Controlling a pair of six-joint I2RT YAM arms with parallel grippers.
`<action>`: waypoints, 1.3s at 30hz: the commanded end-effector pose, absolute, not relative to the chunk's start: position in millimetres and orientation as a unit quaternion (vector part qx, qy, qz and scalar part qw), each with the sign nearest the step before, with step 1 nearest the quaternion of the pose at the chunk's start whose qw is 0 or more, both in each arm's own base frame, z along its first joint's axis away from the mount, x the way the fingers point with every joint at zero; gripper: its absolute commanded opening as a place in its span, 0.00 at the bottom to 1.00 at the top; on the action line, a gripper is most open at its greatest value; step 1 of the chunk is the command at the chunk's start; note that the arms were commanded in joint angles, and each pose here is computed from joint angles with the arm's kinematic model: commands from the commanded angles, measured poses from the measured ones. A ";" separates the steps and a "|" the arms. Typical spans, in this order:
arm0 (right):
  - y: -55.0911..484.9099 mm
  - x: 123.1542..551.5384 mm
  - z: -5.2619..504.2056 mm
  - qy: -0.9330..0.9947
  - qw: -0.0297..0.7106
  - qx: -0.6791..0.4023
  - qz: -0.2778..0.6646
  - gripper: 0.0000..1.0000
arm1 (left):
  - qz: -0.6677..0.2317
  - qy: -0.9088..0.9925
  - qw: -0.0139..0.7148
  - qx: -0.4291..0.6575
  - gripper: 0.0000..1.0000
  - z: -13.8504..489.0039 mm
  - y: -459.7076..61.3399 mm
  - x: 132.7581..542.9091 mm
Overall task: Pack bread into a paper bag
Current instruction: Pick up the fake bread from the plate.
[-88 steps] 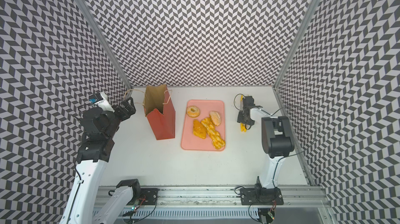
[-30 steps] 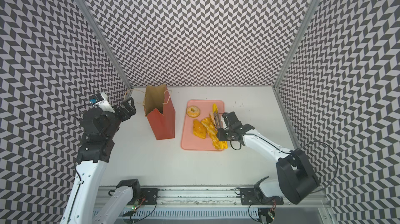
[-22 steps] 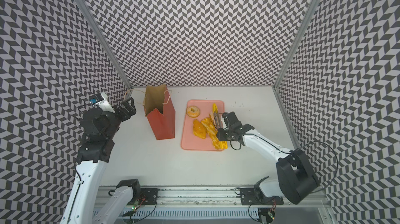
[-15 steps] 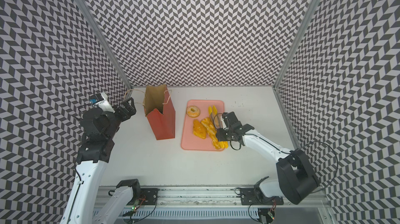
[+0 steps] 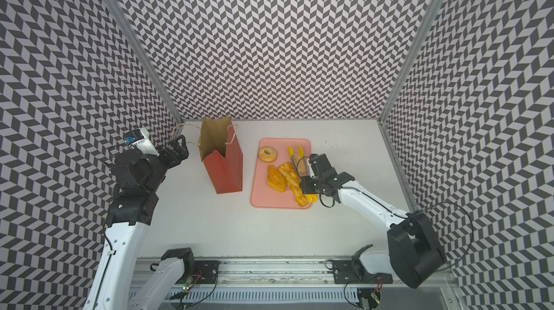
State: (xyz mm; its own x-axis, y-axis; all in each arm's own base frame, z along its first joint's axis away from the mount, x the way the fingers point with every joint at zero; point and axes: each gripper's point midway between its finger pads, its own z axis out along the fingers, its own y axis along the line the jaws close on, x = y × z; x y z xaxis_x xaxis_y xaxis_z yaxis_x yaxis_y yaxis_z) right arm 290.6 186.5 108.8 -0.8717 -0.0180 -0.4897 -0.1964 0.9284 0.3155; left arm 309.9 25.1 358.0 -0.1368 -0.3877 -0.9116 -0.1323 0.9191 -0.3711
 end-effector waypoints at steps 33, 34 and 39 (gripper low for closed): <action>178.0 295.1 73.8 0.963 0.227 -0.035 0.139 0.54 | -0.101 0.742 0.642 -0.167 0.97 361.6 24.9 307.0; 177.9 294.9 72.7 0.964 0.226 -0.035 0.138 0.54 | -0.101 0.742 0.641 -0.167 0.97 361.3 24.9 307.1; 178.9 294.0 66.9 0.966 0.216 -0.037 0.136 0.55 | -0.101 0.743 0.641 -0.166 0.97 361.0 24.5 307.5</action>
